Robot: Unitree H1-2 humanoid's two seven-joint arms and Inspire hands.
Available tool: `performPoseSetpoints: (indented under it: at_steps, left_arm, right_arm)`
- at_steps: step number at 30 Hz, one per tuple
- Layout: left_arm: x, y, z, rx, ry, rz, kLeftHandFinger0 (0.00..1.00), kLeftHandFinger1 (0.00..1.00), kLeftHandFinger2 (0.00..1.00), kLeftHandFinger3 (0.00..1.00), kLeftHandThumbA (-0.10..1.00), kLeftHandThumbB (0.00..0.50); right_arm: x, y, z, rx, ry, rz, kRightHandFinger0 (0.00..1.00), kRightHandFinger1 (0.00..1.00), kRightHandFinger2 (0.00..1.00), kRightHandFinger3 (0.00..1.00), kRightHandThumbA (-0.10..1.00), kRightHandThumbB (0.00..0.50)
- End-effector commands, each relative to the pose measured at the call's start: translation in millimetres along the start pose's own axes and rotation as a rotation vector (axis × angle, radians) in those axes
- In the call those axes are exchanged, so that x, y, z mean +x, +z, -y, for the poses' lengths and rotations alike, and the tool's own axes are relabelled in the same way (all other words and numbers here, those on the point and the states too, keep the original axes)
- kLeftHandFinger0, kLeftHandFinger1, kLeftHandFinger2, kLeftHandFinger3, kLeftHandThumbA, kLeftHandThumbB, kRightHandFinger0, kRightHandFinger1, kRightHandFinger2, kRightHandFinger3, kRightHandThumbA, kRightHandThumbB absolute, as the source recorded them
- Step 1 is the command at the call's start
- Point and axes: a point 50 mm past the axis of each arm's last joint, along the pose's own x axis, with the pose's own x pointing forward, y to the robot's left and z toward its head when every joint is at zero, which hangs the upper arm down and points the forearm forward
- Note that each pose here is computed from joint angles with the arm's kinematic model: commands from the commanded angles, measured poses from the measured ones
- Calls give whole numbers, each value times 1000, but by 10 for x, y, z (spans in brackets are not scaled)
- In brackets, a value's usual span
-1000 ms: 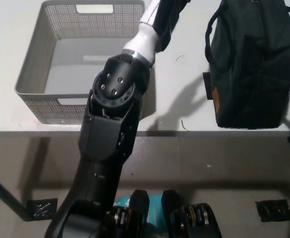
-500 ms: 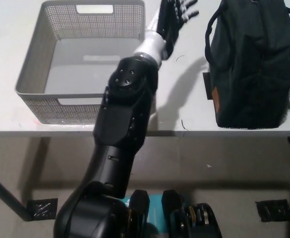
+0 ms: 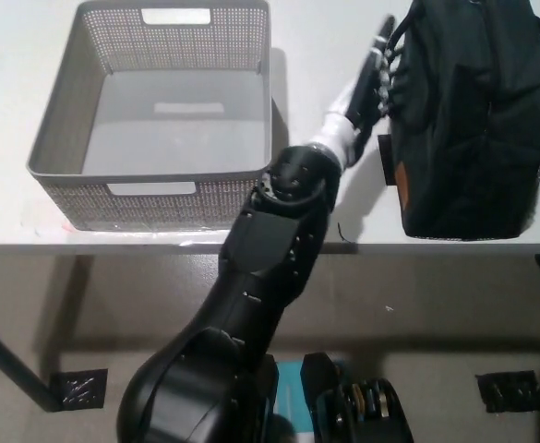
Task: Use both hands to pick up a lunch bag on the right hand side and place it into a container on the left hand side
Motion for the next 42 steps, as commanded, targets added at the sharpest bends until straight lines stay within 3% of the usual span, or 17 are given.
performPoseSetpoints:
  at_steps: [1,9,12,13,18,20,22,23,25,27,31,34,39,42]
  left_arm:
    - [27,51,161,97,-63,47,1000,1000,1000,1000,1000,430]
    - [59,-101,109,120,-55,-16,1000,1000,1000,1000,1000,427]
    - [49,-184,55,122,-39,-24,1000,1000,1000,1000,1000,416]
    - [46,-201,40,120,-35,-24,1000,1000,1000,1000,1000,418]
    - [40,-323,-10,199,-29,-65,1000,1000,1000,1000,1000,438]
    - [42,-333,-9,218,-33,-64,1000,1000,1000,1000,1000,408]
    - [54,-318,-24,245,-34,-63,1000,1000,1000,1000,1000,401]
    - [52,-330,-15,256,-38,-58,1000,1000,1000,1000,1000,379]
    - [53,-344,28,297,-50,-55,1000,1000,1000,1000,1000,350]
    - [58,-348,35,329,-49,-55,1000,1000,1000,1000,1000,360]
    - [73,-314,39,329,-77,-65,1000,1000,1000,1000,1000,426]
    - [103,-232,120,338,-104,-52,1000,1000,1000,1000,1000,421]
    - [131,-128,324,345,-169,-17,1000,1000,1000,1000,1000,435]
    - [142,-90,394,338,-190,-18,1000,1000,1000,1000,1000,416]
  right_arm:
    - [195,311,-92,18,63,126,1000,1000,1000,1000,1000,253]
    - [258,153,-194,39,62,85,1000,1000,1000,1000,1000,241]
    - [304,-54,-290,64,41,19,1000,1000,1000,1000,1000,312]
    - [308,-92,-319,72,43,13,1000,1000,1000,1000,1000,314]
    - [285,-508,-851,132,74,-111,1000,1000,1000,1000,1000,252]
    - [273,-603,-1096,185,90,-144,1000,1000,1000,1000,1000,249]
    - [252,-681,-1439,255,114,-167,1000,1000,1000,1000,1000,214]
    - [225,-727,-1575,291,121,-193,1000,1000,1000,1000,1000,241]
    - [165,-778,-1823,334,141,-205,1000,1000,1000,1000,1000,226]
    - [158,-769,-1953,286,139,-203,1000,1000,1000,1000,1000,210]
    - [149,-686,-1988,256,90,-202,1000,1000,1000,1000,1000,189]
    - [148,-612,-1942,253,58,-163,1000,1000,1000,1000,1000,187]
    - [94,-461,-1794,275,3,-105,1000,1000,1000,1000,1000,142]
    - [76,-389,-1739,255,-14,-91,1000,1000,1000,1000,1000,132]
